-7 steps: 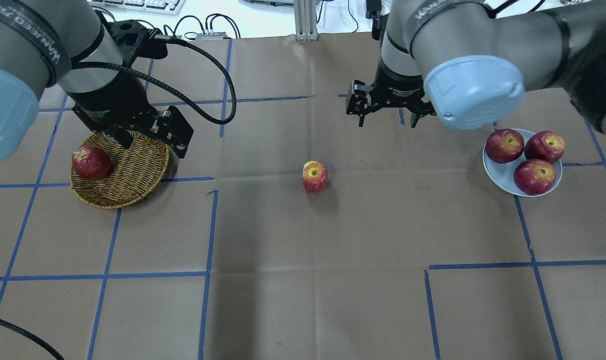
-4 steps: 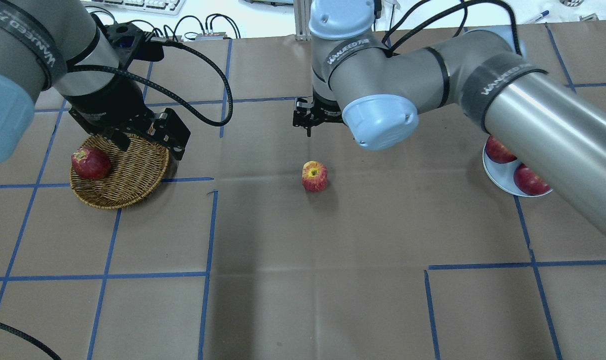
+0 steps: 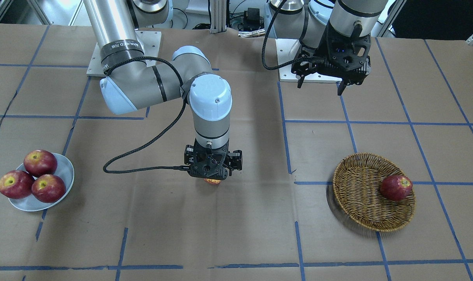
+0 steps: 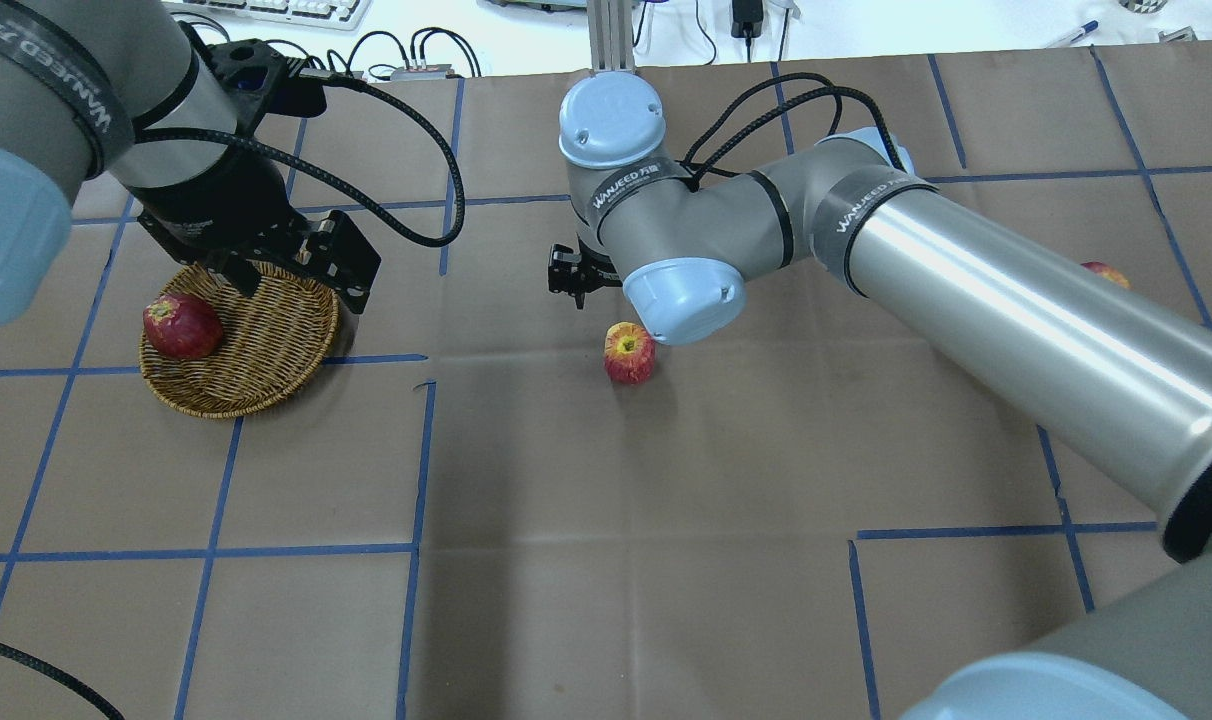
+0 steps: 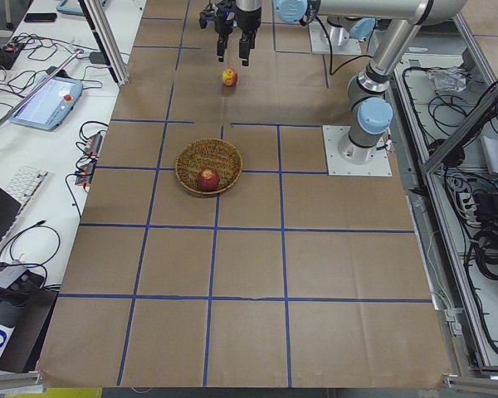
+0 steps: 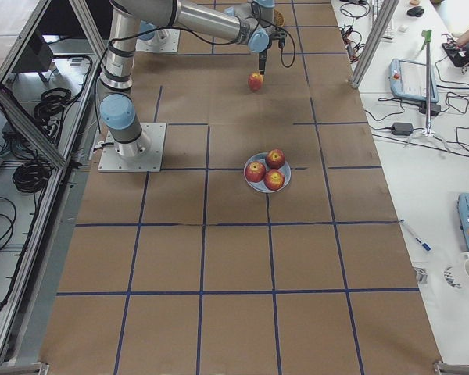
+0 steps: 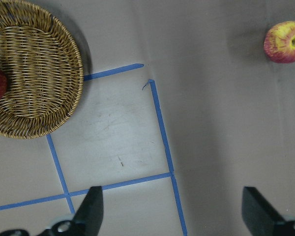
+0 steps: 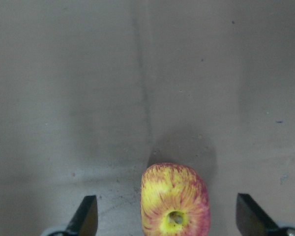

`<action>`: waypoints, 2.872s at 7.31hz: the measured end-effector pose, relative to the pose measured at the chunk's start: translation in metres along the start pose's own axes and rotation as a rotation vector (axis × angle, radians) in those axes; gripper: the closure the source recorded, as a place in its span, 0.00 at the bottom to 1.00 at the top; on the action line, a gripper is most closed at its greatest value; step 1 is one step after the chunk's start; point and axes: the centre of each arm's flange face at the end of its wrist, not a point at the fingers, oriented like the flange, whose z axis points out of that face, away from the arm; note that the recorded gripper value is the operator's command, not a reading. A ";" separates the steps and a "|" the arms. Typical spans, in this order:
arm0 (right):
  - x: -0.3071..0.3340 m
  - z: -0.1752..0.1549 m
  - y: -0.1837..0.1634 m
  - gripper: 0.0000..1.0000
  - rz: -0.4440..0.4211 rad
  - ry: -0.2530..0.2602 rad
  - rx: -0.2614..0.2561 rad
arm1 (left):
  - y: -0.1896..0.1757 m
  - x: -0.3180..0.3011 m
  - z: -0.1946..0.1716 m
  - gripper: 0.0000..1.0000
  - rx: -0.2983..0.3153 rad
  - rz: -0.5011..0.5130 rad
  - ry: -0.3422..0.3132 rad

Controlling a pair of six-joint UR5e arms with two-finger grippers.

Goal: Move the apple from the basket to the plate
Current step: 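Move the right gripper over the apple and grasp it, then lift the apple with the right gripper and carry it over the white plate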

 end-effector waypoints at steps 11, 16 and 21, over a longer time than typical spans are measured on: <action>0.014 0.038 0.008 0.48 0.011 -0.008 -0.008 | -0.001 0.000 0.000 0.01 0.002 -0.006 0.005; 0.188 -0.109 -0.048 0.47 -0.018 0.025 -0.030 | 0.000 0.000 0.000 0.01 0.002 -0.006 0.006; 0.440 -0.110 -0.078 0.48 -0.197 0.040 -0.071 | 0.000 0.000 0.000 0.01 0.002 -0.006 0.007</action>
